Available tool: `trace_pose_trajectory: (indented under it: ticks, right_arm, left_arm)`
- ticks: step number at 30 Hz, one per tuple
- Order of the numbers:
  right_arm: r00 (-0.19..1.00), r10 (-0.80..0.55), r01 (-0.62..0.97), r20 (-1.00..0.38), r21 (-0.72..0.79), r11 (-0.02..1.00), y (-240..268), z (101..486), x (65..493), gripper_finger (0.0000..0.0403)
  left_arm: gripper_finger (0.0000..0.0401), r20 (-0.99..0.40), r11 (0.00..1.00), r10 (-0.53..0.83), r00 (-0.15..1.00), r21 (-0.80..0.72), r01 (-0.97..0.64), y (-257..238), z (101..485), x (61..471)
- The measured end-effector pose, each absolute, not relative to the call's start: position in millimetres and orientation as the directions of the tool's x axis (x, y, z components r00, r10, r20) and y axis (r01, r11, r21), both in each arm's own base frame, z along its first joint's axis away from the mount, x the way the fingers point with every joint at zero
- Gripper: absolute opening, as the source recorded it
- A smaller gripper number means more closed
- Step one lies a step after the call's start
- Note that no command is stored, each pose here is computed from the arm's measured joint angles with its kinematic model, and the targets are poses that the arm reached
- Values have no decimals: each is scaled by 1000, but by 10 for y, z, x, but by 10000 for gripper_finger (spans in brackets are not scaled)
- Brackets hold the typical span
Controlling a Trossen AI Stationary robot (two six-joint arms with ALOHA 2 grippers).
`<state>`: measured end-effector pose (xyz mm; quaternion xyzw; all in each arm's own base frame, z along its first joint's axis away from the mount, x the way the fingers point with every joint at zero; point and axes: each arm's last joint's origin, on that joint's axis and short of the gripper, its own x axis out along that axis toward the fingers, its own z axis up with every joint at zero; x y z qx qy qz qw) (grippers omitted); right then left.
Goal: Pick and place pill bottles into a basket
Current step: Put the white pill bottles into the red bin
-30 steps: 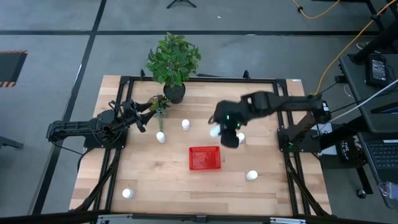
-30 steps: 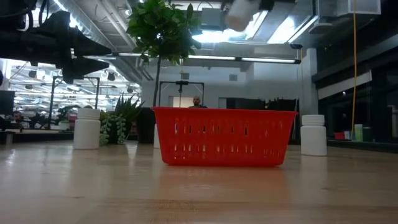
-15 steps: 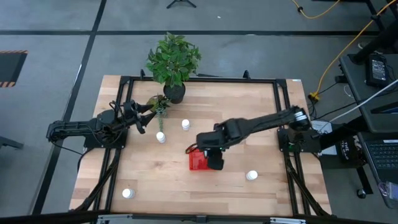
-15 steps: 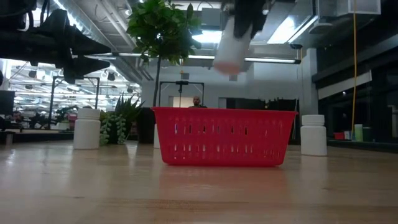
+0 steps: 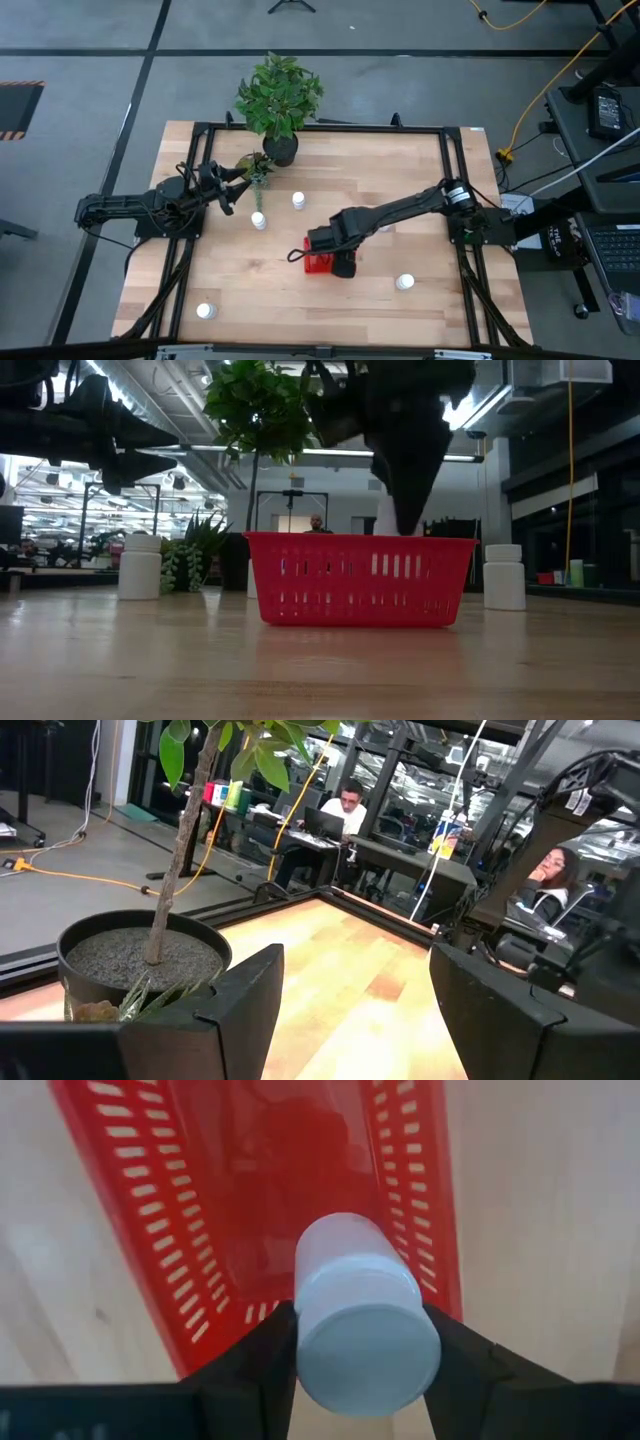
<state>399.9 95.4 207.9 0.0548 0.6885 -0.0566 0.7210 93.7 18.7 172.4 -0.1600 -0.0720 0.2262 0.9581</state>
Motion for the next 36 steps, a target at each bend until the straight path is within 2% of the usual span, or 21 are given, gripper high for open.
trace_pose_trajectory:
  ticks: [18, 25, 36]
  right_arm:
    - [72, -12, 182, -997, 1, 983, 773, 1972, 4047, 159]
    - [62, -21, 182, -998, -10, 983, 752, 1954, 4049, 208]
    - [58, -23, 202, -998, -11, 979, 751, 1954, 4044, 211]
  left_arm:
    - [246, 66, 851, 457, 887, -323, -414, 187, 1724, 937]
    - [246, 67, 860, 438, 897, -323, -396, 181, 1725, 939]
    - [246, 67, 863, 431, 900, -323, -389, 179, 1725, 940]
